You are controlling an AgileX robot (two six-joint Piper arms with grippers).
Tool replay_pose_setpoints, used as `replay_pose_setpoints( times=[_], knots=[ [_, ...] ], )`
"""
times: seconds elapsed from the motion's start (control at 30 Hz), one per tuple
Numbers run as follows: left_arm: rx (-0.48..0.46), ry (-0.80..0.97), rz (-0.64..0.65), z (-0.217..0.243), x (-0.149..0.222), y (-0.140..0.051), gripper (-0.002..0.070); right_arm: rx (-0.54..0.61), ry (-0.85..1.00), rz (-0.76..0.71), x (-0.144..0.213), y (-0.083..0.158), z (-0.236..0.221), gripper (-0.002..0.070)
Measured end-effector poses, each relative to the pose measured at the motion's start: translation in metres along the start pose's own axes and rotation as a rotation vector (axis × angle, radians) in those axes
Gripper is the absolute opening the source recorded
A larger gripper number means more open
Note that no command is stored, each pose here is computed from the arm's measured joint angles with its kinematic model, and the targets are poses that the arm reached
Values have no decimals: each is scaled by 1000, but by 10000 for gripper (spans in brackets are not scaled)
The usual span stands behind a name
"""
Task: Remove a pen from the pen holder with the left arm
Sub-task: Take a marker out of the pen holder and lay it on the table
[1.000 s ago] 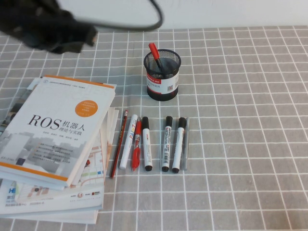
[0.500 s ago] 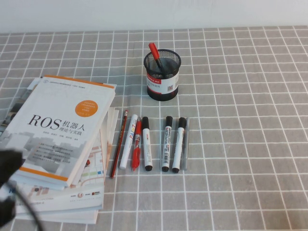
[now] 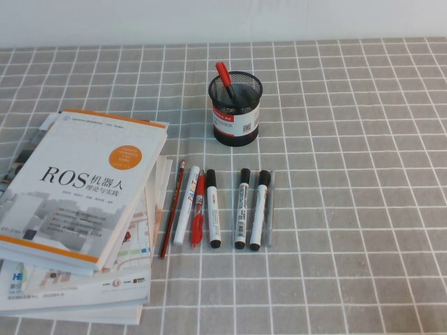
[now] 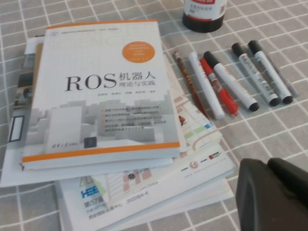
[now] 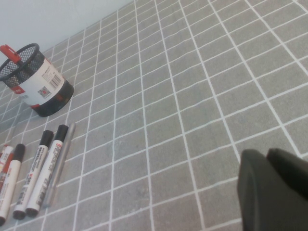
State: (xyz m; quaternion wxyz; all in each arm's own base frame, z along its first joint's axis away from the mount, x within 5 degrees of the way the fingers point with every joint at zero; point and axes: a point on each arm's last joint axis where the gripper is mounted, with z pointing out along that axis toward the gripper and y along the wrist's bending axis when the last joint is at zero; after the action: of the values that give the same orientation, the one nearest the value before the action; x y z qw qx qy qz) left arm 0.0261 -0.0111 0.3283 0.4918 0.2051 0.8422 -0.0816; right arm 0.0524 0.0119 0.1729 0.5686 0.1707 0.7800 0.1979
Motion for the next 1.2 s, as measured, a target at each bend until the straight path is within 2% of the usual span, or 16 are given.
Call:
replay_pose_setpoints(
  times=[0.3, 0.6, 0.87, 1.2],
  knots=[
    [-48, 18, -2, 23, 20, 2, -1, 0, 0, 0, 0, 0, 0, -13],
    [-164, -218, -132, 70, 82, 1, -1, 0, 0, 0, 0, 0, 0, -13],
    [-236, -179, -173, 96, 124, 3, -1, 0, 0, 0, 0, 0, 0, -13],
    [-269, -185, -84, 98, 126, 4, -1, 0, 1, 0, 0, 0, 0, -13]
  ],
)
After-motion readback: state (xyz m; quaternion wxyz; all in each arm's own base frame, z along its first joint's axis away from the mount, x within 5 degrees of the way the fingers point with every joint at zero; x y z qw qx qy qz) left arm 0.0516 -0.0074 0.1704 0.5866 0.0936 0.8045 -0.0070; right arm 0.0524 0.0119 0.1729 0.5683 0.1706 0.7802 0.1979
